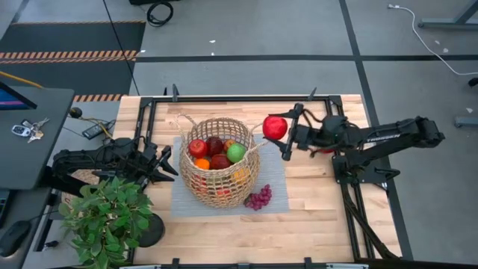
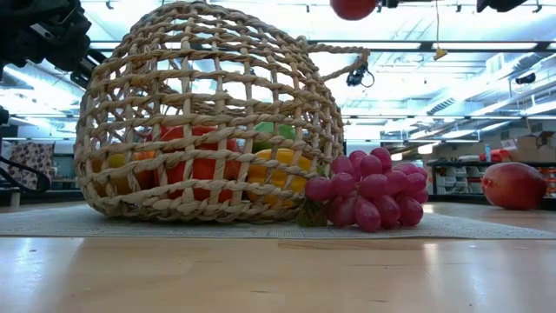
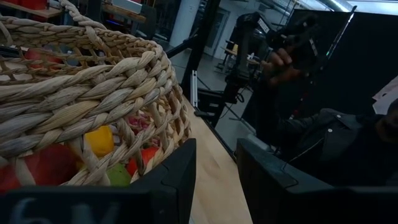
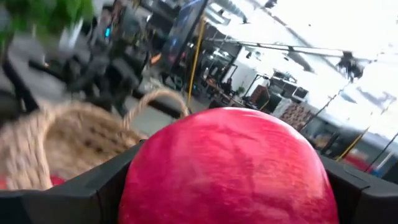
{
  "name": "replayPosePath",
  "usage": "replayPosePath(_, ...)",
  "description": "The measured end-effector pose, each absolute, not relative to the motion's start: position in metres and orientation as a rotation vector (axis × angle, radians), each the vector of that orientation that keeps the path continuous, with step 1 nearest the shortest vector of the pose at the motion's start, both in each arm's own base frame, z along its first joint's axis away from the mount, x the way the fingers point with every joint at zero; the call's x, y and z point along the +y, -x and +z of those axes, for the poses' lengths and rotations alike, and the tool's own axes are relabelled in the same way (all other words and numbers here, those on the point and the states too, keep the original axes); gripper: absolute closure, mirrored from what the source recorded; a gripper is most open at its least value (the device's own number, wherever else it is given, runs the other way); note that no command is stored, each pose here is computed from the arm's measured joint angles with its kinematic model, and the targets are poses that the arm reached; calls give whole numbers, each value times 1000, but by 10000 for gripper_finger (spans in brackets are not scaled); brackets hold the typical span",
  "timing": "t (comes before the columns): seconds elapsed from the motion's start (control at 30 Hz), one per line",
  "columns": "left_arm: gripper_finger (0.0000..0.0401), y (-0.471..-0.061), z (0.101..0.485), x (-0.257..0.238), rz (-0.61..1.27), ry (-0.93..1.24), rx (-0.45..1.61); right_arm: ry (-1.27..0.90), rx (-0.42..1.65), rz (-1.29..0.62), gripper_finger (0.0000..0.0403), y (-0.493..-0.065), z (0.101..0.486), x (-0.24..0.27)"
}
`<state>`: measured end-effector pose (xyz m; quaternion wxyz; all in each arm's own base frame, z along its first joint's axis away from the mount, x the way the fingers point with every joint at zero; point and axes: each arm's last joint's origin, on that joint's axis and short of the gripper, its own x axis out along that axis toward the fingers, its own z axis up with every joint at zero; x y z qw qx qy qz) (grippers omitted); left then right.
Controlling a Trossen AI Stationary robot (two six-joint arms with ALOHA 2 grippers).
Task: Build produce basket
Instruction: Put the red apple into the brown basket
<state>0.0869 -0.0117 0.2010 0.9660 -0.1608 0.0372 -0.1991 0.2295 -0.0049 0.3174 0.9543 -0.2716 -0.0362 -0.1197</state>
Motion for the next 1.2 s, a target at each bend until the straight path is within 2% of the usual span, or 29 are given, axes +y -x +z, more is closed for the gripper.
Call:
replayPosePath(0.4, 280, -87, 201, -12, -403, 326, 76, 1317, 63, -185, 59, -250, 297, 5)
replayPosePath(0.63, 280, -87, 201, -12, -403, 326, 76, 1443, -14, -203, 59, -249, 305, 15)
replayPosePath(0.97, 280, -87, 201, -12, -403, 325, 76, 1400, -34, -208, 59, -248, 306, 17)
replayPosePath(1.07, 280, -87, 201, -12, -403, 326, 76, 1205, -48, -206, 59, -248, 306, 15)
replayPosePath(1.2, 280, -87, 201, -12, -403, 326, 76, 739, -85, -197, 59, -249, 306, 11)
